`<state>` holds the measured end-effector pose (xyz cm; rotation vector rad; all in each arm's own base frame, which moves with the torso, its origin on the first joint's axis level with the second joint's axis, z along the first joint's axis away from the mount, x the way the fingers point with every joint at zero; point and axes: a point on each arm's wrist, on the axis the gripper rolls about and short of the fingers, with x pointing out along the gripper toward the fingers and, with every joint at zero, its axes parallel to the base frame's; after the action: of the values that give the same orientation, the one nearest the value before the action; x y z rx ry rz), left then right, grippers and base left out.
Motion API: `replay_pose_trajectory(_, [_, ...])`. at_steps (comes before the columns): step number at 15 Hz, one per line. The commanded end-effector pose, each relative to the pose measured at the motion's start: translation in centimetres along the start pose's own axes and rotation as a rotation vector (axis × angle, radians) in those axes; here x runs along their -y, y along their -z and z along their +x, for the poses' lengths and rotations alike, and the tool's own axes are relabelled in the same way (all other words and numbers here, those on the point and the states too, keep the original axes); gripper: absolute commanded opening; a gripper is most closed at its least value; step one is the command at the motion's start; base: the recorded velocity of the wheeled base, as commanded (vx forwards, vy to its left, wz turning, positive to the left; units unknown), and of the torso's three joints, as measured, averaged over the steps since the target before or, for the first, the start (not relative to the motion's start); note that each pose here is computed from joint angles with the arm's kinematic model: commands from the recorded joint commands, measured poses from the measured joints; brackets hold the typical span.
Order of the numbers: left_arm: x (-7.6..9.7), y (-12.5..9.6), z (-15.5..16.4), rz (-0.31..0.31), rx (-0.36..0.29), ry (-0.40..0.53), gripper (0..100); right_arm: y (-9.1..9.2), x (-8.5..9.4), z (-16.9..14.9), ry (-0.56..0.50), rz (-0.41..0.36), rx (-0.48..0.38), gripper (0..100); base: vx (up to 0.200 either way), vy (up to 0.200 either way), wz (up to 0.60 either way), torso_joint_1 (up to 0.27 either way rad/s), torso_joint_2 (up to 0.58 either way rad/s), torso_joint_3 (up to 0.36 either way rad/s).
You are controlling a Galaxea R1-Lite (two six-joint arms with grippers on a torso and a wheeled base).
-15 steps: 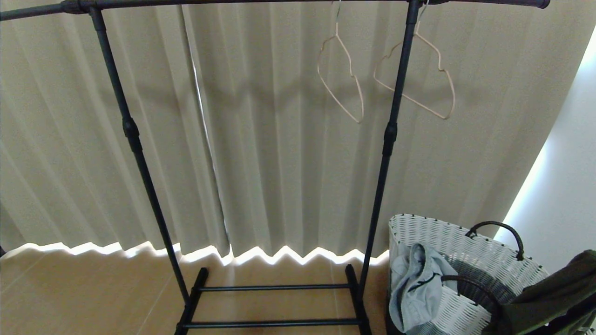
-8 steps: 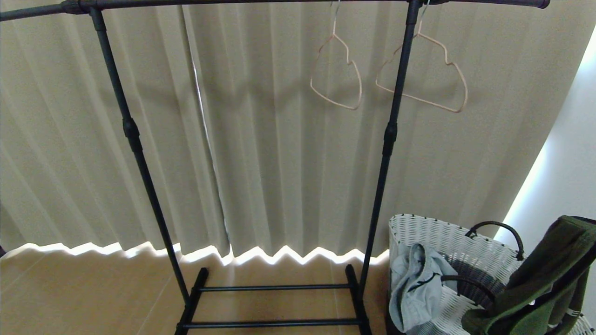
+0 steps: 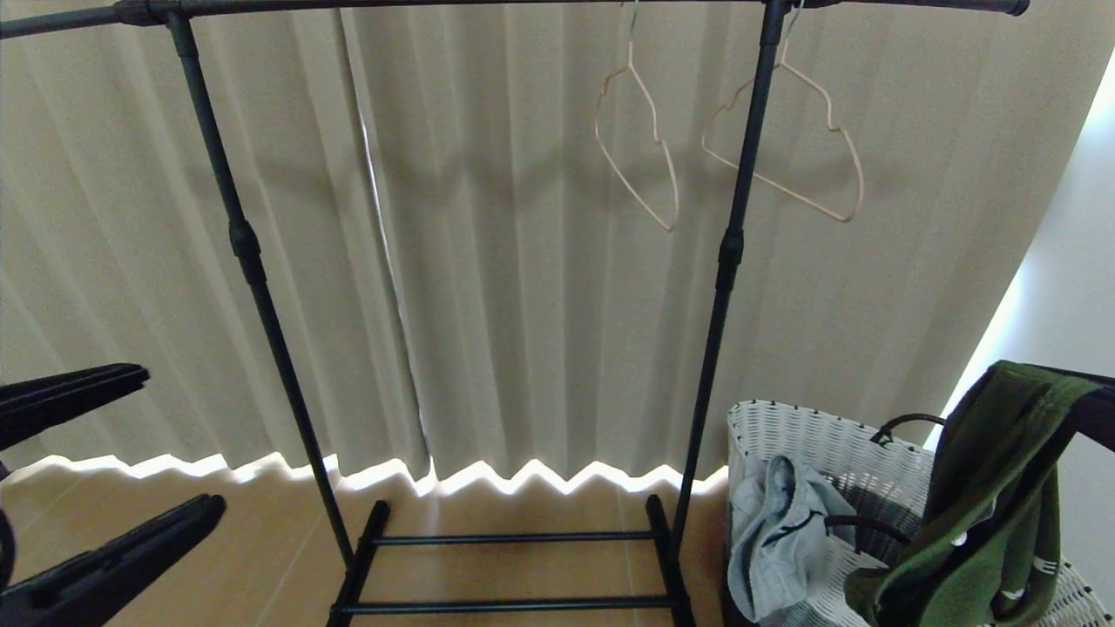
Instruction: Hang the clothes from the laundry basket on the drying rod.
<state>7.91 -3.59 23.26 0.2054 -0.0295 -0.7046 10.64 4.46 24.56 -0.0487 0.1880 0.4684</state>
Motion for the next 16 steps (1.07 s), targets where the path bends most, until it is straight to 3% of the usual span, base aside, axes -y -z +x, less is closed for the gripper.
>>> replay_pose_trajectory(1, [0.8,-0.1,5.6,-0.045,-0.091,0.151,100,-1.1,-0.6,1.2,-0.053,-0.011,-0.003,0,0.000,0.000,0.00,0.000,0.00,0.000])
replay_pose_trajectory(4, [3.9,0.6,10.2,-0.071,-0.122,0.190,100,-2.0,-1.6,1.0,-0.131,-0.027,0.030,0,0.000,0.000,0.00,0.000,0.00,0.000])
replay_pose_trajectory(5, [6.8,1.2,12.3,-0.083,-0.147,0.227,100,-2.8,-1.9,1.0,-0.155,-0.031,0.051,0,0.000,0.000,0.00,0.000,0.00,0.000])
replay_pose_trajectory(7, [10.8,2.1,15.3,-0.083,-0.181,0.272,100,-3.3,-2.1,1.3,-0.165,-0.033,0.060,0,0.000,0.000,0.00,0.000,0.00,0.000])
replay_pose_trajectory(9, [14.5,2.2,18.0,-0.090,-0.169,0.350,100,-3.8,-2.1,1.2,-0.177,-0.034,0.077,0,0.000,0.000,0.00,0.000,0.00,0.000])
replay_pose_trajectory(11, [17.1,2.4,20.4,-0.093,-0.173,0.393,100,-3.7,-2.1,1.3,-0.183,-0.034,0.088,0,0.000,0.000,0.00,0.000,0.00,0.000])
replay_pose_trajectory(13, [19.4,2.4,23.1,-0.142,-0.171,0.414,100,-3.9,-2.1,1.2,-0.183,-0.034,0.097,0,0.000,0.000,0.00,0.000,0.00,0.000])
replay_pose_trajectory(16, [20.9,2.3,25.9,-0.165,-0.149,0.410,100,-4.2,-2.3,0.9,-0.220,-0.037,0.114,0,0.000,0.000,0.00,0.000,0.00,0.000])
